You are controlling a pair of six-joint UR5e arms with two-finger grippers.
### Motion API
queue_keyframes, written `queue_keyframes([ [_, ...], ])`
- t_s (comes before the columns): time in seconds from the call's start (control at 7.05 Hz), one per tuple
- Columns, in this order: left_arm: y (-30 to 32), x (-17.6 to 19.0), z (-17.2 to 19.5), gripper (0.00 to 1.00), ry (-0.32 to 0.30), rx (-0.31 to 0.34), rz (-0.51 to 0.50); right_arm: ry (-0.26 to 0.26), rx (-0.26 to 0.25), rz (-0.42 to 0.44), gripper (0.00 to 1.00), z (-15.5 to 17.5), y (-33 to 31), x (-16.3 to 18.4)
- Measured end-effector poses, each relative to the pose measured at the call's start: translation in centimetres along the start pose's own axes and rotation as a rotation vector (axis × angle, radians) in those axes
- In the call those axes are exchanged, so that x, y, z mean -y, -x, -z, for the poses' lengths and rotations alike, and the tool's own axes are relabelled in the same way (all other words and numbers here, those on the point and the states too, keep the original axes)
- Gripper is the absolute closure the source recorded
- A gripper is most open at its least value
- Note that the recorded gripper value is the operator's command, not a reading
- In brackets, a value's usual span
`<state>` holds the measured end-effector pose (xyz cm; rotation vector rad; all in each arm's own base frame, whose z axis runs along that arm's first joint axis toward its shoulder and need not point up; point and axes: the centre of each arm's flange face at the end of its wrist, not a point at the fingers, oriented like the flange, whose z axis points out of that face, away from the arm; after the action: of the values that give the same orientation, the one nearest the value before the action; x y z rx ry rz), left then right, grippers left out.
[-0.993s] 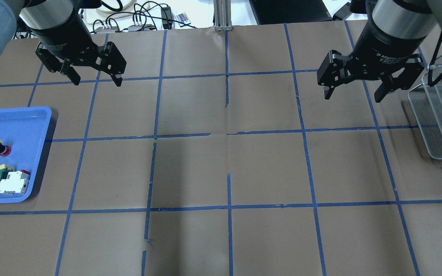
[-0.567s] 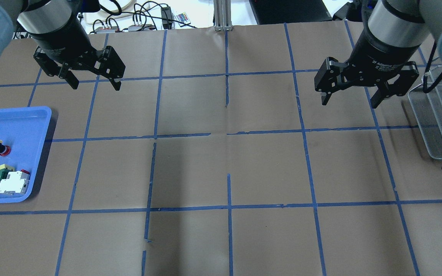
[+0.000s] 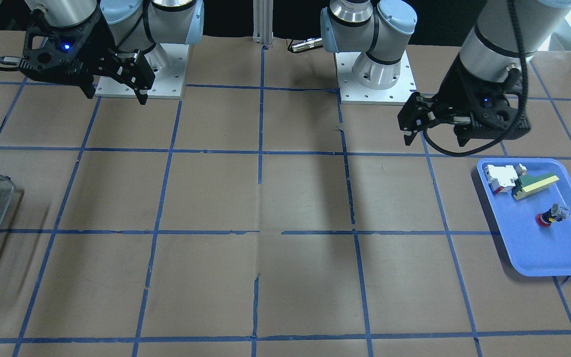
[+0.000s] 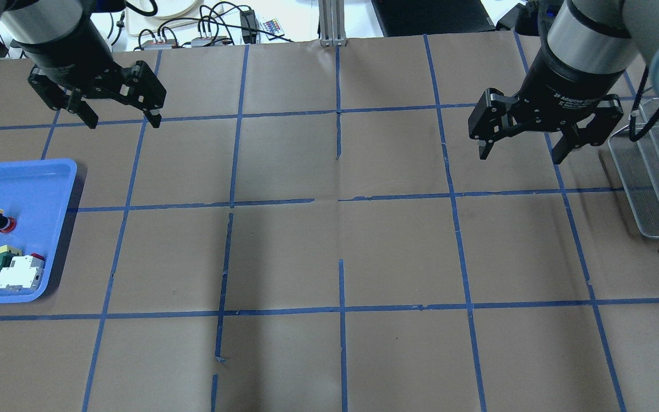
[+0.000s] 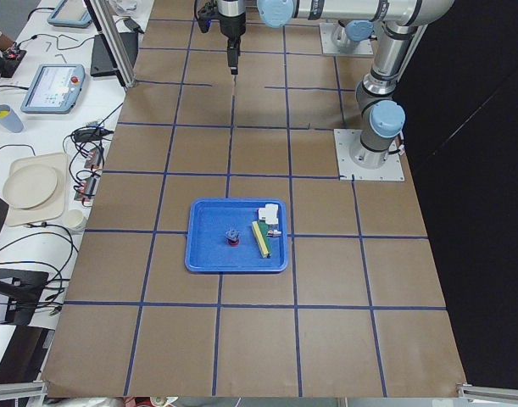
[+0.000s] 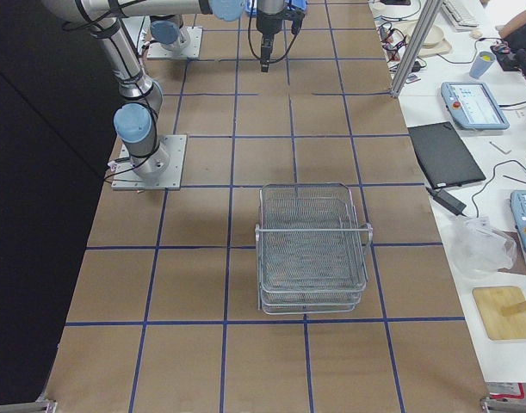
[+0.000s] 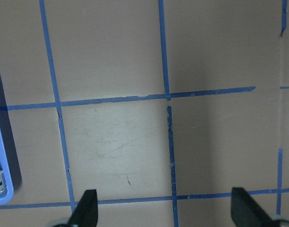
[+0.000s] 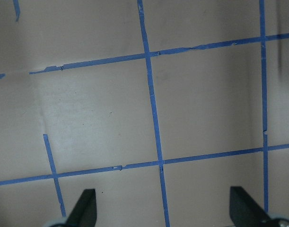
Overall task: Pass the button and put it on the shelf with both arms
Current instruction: 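Move the left gripper down toward the blue tray, then grasp the red emergency-stop button in the tray with the left gripper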
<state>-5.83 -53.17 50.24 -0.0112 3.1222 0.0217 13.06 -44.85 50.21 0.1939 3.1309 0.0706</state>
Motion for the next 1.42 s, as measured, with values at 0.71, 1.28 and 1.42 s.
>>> queue_keyframes([
  [0.71,23.6,4.5,-8.8,0.0,0.013,-0.018,-0.141,0.002,-0.009,-0.004,0.0,-0.2,-0.1,0.1],
  [1.28,41.3,4.4,-19.9,0.01,-0.067,0.012,-0.417,0.003,-0.007,-0.001,0.0,-0.2,-0.1,0.1],
  [1.42,43.1,4.1,-21.8,0.01,-0.077,-0.003,-0.457,0.002,-0.009,0.0,0.0,-0.2,-0.1,0.1],
])
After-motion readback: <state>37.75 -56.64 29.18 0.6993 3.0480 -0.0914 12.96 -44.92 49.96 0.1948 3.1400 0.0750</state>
